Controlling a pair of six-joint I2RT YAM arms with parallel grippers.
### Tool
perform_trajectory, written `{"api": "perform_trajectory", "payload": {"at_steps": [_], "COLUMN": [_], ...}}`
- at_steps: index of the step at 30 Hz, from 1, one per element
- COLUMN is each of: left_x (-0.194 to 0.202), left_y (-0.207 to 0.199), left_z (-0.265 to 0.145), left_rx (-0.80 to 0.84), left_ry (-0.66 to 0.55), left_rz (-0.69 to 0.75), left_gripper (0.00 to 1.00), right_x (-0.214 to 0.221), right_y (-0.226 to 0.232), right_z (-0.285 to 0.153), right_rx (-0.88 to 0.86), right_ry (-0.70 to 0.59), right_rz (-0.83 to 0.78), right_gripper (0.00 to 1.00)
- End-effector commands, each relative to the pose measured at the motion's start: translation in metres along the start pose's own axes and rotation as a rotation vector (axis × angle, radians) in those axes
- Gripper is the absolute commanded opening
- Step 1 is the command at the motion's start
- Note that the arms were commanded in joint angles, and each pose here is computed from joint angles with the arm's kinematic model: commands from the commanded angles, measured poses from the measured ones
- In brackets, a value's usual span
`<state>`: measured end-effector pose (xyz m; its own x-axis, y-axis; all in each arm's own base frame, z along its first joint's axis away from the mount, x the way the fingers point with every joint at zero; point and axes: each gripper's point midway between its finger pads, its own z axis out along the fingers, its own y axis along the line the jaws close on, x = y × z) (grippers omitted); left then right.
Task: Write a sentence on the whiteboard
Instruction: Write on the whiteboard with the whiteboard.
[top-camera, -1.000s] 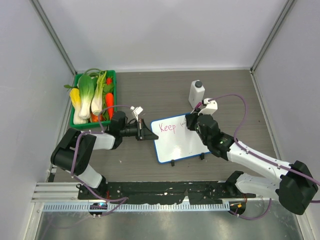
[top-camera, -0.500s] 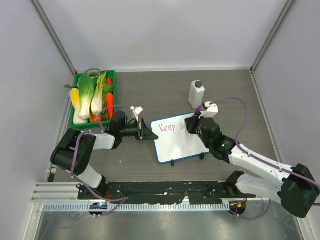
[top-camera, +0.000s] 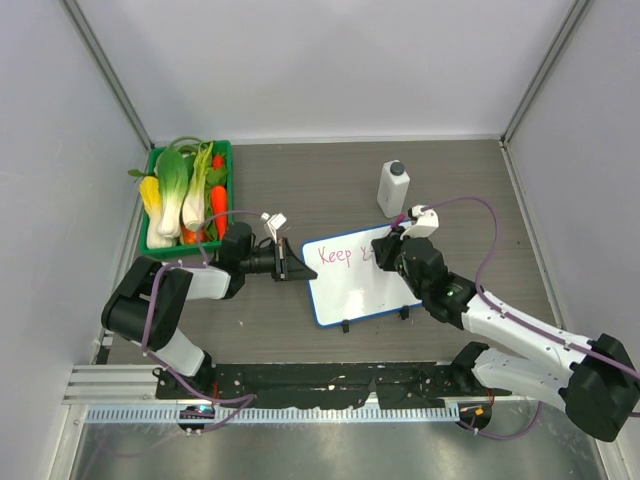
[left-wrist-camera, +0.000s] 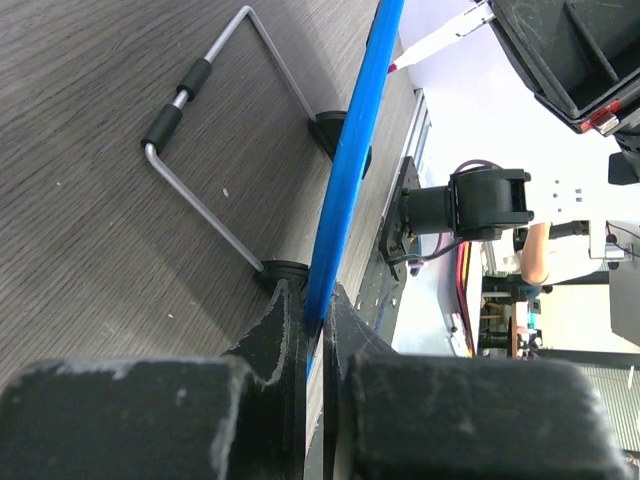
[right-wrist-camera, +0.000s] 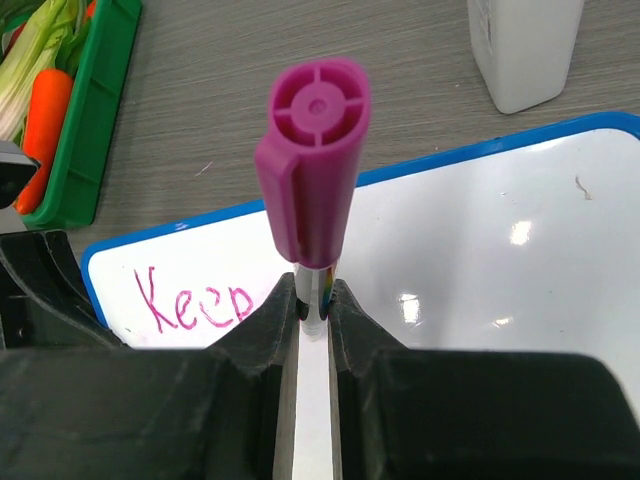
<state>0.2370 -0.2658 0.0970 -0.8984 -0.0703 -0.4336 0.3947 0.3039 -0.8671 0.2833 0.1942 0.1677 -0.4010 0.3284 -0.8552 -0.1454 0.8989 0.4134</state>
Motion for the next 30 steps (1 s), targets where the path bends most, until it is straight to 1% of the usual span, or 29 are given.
{"api": "perform_trajectory", "payload": {"at_steps": [1,5,12,23,30], "left_x": [0.009,0.010,0.010,0.010,0.010], "left_y": [0.008,0.008,0.009,0.010,0.010], "left_z": [0.003,0.003,0.003,0.004,0.003], "left_rx": [-0.047,-0.046,-0.049,-0.050,-0.050], "left_ry": [0.023,0.025,0.024,0.027,0.026], "left_rz": [-0.017,-0.016,-0.019,-0.021,-0.022], "left_gripper": [0.00,0.00,0.00,0.00,0.00], "right_x": [-0.041,-0.057,-0.071,-0.064,-0.052], "right_y": [0.019,0.019,0.008,0.010,0.002], "right_z": [-0.008,-0.006,0.008,0.013,0.016], "right_rx": [-0.045,-0.040,-0.017,-0.049,-0.022], "right_ry": [-0.096,-0.135,-0.142,-0.111,-0.091], "right_rz": [0.033,0.048,0.061,0.062,0.068], "right_gripper": [0.01,0.02,0.01,0.01,0.02]}}
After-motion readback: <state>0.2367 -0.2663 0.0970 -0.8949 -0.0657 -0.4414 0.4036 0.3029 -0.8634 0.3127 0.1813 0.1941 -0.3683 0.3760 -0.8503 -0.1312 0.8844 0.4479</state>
